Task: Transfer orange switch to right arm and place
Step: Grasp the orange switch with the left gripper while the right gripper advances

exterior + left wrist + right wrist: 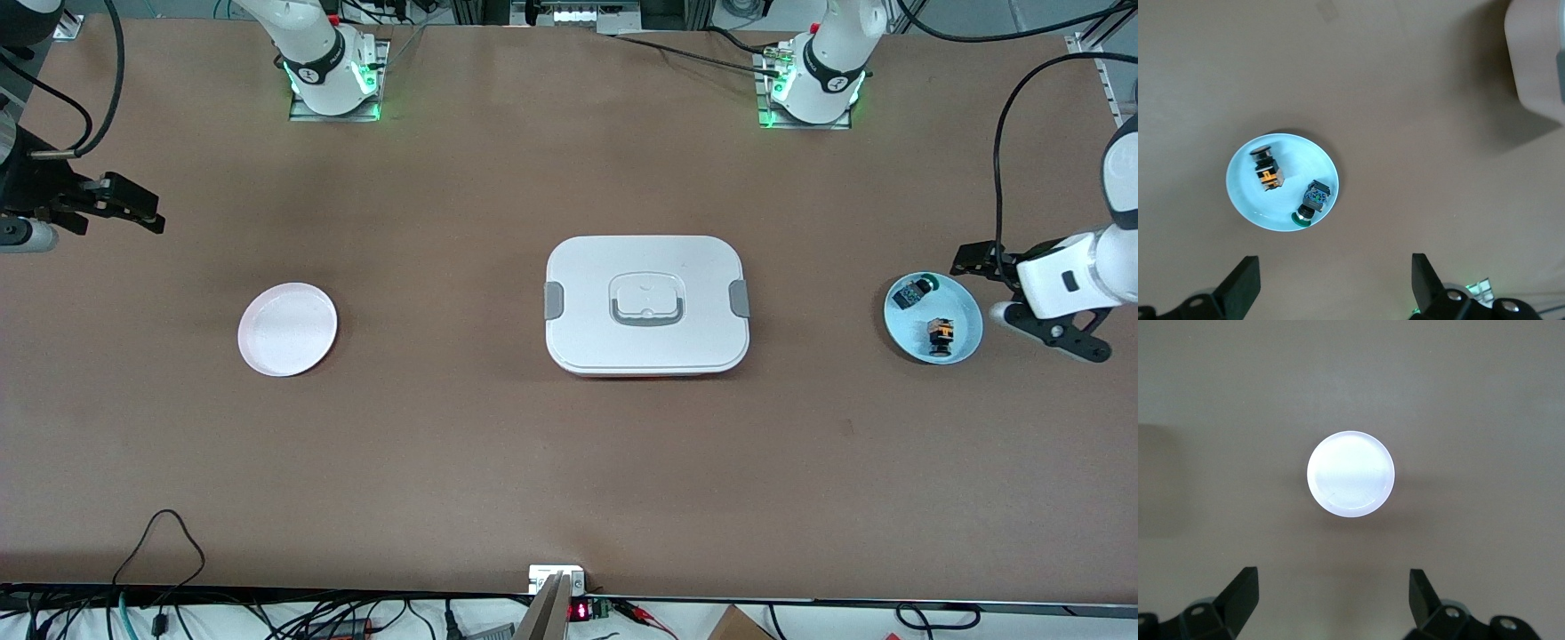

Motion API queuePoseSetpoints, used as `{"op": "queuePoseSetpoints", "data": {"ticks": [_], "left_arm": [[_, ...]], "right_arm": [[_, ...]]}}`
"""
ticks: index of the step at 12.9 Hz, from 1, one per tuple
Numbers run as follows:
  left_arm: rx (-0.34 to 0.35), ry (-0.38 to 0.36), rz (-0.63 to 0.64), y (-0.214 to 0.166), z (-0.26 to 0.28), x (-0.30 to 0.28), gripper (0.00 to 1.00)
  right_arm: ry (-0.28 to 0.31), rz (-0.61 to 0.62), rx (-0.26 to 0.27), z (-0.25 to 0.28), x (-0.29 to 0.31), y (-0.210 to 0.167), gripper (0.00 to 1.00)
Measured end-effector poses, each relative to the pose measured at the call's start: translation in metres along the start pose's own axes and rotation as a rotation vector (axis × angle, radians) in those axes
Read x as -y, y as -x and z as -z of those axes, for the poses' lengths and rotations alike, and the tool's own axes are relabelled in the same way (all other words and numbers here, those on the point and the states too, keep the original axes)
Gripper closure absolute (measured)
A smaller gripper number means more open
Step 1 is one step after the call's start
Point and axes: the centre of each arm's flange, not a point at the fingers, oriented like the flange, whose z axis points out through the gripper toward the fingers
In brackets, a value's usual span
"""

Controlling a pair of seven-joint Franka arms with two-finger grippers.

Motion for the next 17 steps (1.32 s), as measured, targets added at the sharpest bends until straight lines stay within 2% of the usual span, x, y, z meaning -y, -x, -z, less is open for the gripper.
{"op": "queuePoseSetpoints", "data": {"ticks": [3, 5, 7, 11, 17], "left_arm": [[-0.005, 0.001, -0.166, -0.003, -0.040, 0.009, 0.00], [-0.007, 0.007, -0.269, 0.000, -0.070, 0.017, 0.00], [-0.015, 0.009, -0.399, 0.003, -0.102, 0.028, 0.00], [-0.061, -0.024, -0.647, -0.003, -0.149, 0.062, 0.00], [-0.108, -0.096, -0.960, -0.002, -0.197, 0.102, 0.00]], "right_arm": [[-0.001, 0.009, 0.013, -0.005, 0.005, -0.001, 0.00], [-0.025, 0.015, 0.015, -0.006, 0.009, -0.001, 0.00], [-0.078, 0.035, 0.016, -0.006, 0.024, -0.001, 0.00], [-0.247, 0.055, 0.039, -0.012, 0.044, -0.003, 0.00], [-0.369, 0.078, 0.104, -0.040, 0.054, -0.014, 0.00]]}}
